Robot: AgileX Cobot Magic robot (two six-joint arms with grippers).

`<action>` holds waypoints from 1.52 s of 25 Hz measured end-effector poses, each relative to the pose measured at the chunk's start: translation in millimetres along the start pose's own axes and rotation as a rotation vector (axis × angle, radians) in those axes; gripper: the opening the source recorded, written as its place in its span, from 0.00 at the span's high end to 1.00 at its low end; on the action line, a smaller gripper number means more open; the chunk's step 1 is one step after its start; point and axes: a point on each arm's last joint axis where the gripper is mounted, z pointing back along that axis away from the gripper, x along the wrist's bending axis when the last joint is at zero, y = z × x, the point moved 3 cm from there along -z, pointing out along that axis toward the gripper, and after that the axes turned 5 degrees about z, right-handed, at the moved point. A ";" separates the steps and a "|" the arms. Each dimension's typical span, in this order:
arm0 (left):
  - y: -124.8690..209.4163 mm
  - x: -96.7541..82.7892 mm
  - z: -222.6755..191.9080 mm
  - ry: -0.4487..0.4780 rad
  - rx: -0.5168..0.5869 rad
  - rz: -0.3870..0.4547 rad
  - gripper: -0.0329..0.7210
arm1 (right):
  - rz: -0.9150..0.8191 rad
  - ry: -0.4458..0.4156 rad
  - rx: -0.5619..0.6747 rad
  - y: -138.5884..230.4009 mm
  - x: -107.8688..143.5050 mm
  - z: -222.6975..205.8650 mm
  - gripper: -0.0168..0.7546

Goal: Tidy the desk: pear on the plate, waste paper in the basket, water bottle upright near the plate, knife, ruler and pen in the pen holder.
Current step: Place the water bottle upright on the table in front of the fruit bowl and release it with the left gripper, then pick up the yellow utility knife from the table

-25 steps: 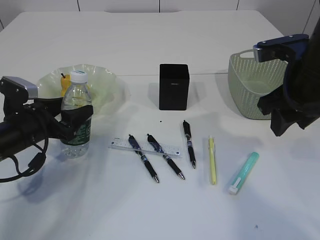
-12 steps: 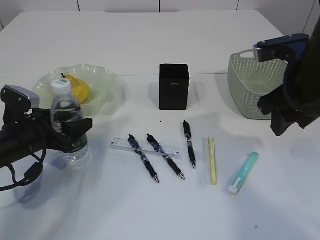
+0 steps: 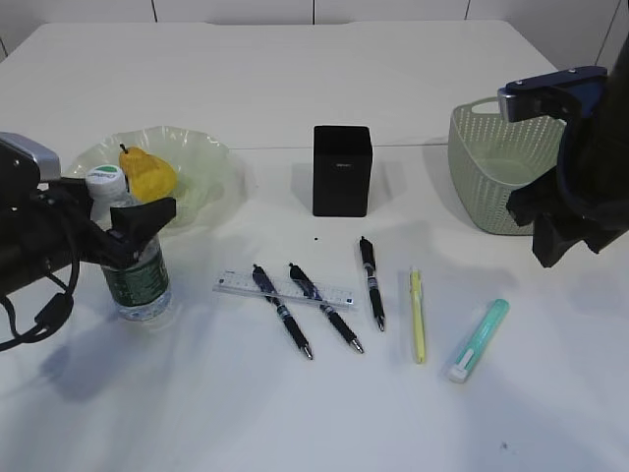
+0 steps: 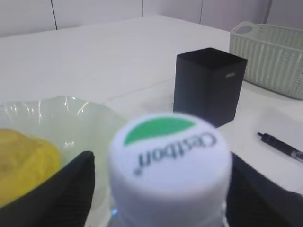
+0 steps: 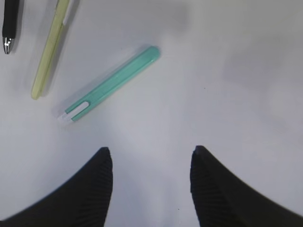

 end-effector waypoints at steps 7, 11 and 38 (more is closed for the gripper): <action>-30.8 -3.3 6.3 -0.009 -0.085 -0.037 0.20 | 0.000 0.000 0.000 0.0 0.0 0.0 0.47; -44.3 -4.6 10.7 -0.021 -0.124 -0.048 0.20 | 0.000 0.000 0.000 0.0 0.0 0.0 0.47; -99.3 49.4 84.3 -0.527 -0.010 0.184 0.20 | 0.036 0.079 0.002 0.1 -9.5 0.3 0.47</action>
